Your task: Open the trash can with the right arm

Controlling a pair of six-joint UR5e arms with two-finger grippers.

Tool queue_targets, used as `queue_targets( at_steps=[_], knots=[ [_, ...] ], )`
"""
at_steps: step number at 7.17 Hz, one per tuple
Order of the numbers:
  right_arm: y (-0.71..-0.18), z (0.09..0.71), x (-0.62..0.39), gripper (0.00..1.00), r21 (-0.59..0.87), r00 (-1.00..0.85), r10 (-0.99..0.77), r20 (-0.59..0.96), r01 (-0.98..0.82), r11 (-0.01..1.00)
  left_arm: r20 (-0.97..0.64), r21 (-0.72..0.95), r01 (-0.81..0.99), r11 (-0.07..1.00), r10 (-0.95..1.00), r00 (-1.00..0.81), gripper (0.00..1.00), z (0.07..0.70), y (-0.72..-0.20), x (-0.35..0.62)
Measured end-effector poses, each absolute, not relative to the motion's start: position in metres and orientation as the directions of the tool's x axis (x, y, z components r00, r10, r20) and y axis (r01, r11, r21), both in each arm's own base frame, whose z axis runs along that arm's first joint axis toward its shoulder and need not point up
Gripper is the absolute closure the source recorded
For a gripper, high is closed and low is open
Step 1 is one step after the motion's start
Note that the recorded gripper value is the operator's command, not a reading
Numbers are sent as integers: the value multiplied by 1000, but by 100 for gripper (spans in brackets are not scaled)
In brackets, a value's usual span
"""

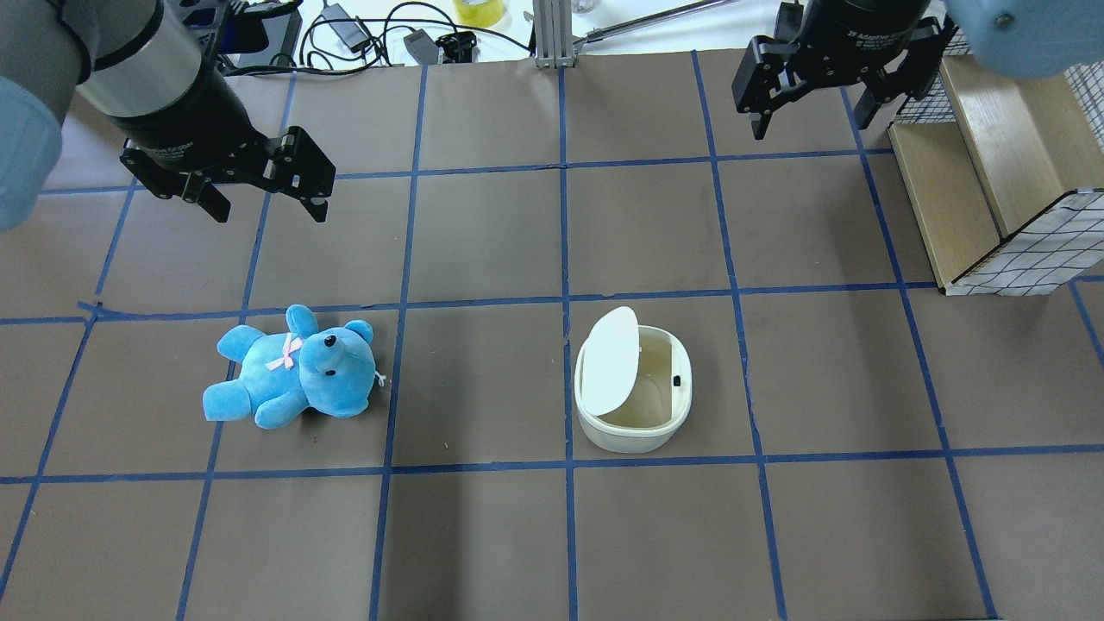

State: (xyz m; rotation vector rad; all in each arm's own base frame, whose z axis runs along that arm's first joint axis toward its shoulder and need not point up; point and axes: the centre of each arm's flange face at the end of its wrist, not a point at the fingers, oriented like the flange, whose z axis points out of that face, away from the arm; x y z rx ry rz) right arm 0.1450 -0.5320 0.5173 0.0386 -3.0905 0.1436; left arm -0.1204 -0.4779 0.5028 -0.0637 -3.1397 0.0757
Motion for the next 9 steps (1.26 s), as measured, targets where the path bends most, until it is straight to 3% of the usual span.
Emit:
queue_targets(
  at_steps=[9],
  knots=[
    [-519,515,118,1,-128,-998,31,51,25,991,-1,-48,41,998,41,-999,0,503,-478,-120]
  ],
)
